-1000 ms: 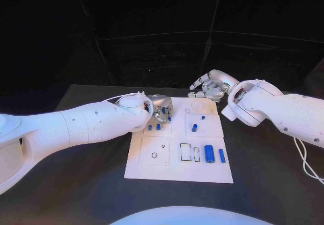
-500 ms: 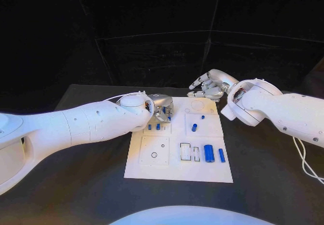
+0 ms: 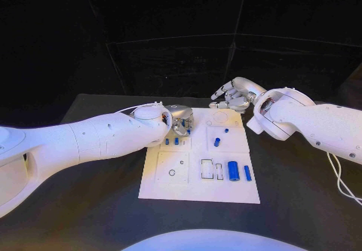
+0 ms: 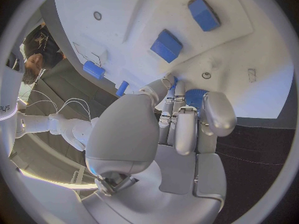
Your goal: Assemble the parts on the task board
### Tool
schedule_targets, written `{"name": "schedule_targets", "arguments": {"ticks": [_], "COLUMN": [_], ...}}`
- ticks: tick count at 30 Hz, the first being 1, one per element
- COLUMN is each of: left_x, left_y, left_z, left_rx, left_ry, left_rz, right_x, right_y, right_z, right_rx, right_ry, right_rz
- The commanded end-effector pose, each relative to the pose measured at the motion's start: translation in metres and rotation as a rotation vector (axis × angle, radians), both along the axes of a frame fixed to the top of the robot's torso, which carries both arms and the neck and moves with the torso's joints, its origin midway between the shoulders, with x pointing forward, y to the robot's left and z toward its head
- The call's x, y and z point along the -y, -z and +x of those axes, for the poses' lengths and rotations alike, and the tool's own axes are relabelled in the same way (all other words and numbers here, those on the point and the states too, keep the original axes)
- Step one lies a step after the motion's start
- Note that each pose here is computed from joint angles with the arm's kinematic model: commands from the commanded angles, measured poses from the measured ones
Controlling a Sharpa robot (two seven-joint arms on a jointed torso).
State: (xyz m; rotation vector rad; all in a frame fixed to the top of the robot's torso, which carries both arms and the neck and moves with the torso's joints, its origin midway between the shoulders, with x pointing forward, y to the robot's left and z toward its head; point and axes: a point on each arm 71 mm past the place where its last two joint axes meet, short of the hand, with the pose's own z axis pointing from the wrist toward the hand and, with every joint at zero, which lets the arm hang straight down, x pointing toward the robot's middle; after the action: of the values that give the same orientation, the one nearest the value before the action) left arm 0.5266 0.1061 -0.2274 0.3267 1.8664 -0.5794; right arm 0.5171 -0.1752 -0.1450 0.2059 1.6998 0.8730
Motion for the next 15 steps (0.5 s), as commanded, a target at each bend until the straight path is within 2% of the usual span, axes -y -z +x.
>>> {"name": "schedule_targets", "arguments": {"ticks": [1,11,15], "left_x": [-0.002,-0.01,-0.016], "left_y": [-0.001,-0.0048,-0.0127], "left_z": [-0.0005,-0.0049,-0.0058], "left_rx": [0.028,0.047,0.053], "left_ry": [-0.004,-0.006,-0.017], "left_rz": [-0.02,-0.072,-0.109], "right_x": [-0.001,0.0,0.001], "right_y": [-0.001,-0.001,-0.001], "right_z": [0.0,0.0,0.001], "right_rx": [0.004,0.005,0.005], "right_ry": [-0.01,-0.009,-0.007], "right_rz": [-0.001,-0.002,-0.002]}}
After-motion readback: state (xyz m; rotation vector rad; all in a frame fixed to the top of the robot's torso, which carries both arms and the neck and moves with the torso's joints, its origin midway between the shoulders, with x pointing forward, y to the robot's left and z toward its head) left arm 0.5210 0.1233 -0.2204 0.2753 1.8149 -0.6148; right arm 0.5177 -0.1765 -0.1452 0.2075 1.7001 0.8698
